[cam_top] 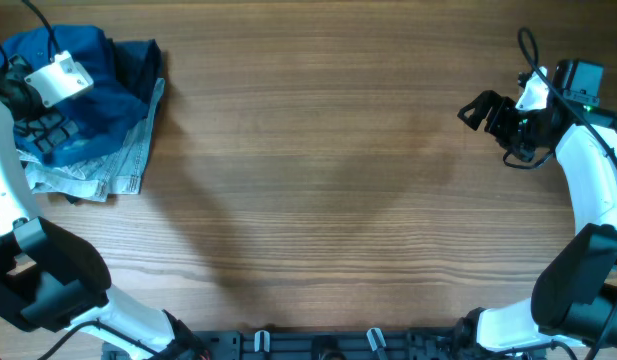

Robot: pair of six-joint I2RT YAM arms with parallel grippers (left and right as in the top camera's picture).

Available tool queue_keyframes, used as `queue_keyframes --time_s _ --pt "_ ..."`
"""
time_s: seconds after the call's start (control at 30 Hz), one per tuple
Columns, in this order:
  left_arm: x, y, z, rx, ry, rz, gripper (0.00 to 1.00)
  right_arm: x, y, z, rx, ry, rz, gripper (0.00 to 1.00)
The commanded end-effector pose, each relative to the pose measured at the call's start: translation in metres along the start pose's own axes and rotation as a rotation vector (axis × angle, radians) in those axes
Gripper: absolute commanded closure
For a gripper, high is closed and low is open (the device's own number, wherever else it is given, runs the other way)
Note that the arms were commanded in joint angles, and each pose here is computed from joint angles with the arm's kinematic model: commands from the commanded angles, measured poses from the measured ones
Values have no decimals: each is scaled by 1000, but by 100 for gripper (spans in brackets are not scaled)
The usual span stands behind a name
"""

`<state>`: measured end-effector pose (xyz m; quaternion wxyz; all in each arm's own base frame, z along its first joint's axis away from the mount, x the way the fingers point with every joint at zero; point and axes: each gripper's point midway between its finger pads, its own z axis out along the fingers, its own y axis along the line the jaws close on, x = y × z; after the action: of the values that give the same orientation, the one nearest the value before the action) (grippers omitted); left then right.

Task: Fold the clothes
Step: 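Carry the bundle left and drop it onto the clothes pile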

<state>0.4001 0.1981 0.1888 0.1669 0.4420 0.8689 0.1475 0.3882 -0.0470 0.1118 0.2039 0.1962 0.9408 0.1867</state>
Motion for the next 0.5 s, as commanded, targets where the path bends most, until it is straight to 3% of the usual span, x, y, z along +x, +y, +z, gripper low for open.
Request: queue_keyframes --time_s 0.0,0.23,0.33,0.4,0.47 --pt "-14 1 -27 -33 -83 -33 0 -9 7 -10 -3 -37 -26 1" --pt "-73 -3 -114 -149 -409 13 0 -26 2 -18 55 -95 -126 0" --pt "-110 -5 -162 -140 -650 -157 0 -50 -1 -39 142 -178 -150 0" --pt "-138 -2 -194 -70 -816 -373 0 -76 5 -67 184 -291 -175 0" --pt "-154 -2 -203 10 -869 -534 0 -93 18 -89 169 -388 -202 0"
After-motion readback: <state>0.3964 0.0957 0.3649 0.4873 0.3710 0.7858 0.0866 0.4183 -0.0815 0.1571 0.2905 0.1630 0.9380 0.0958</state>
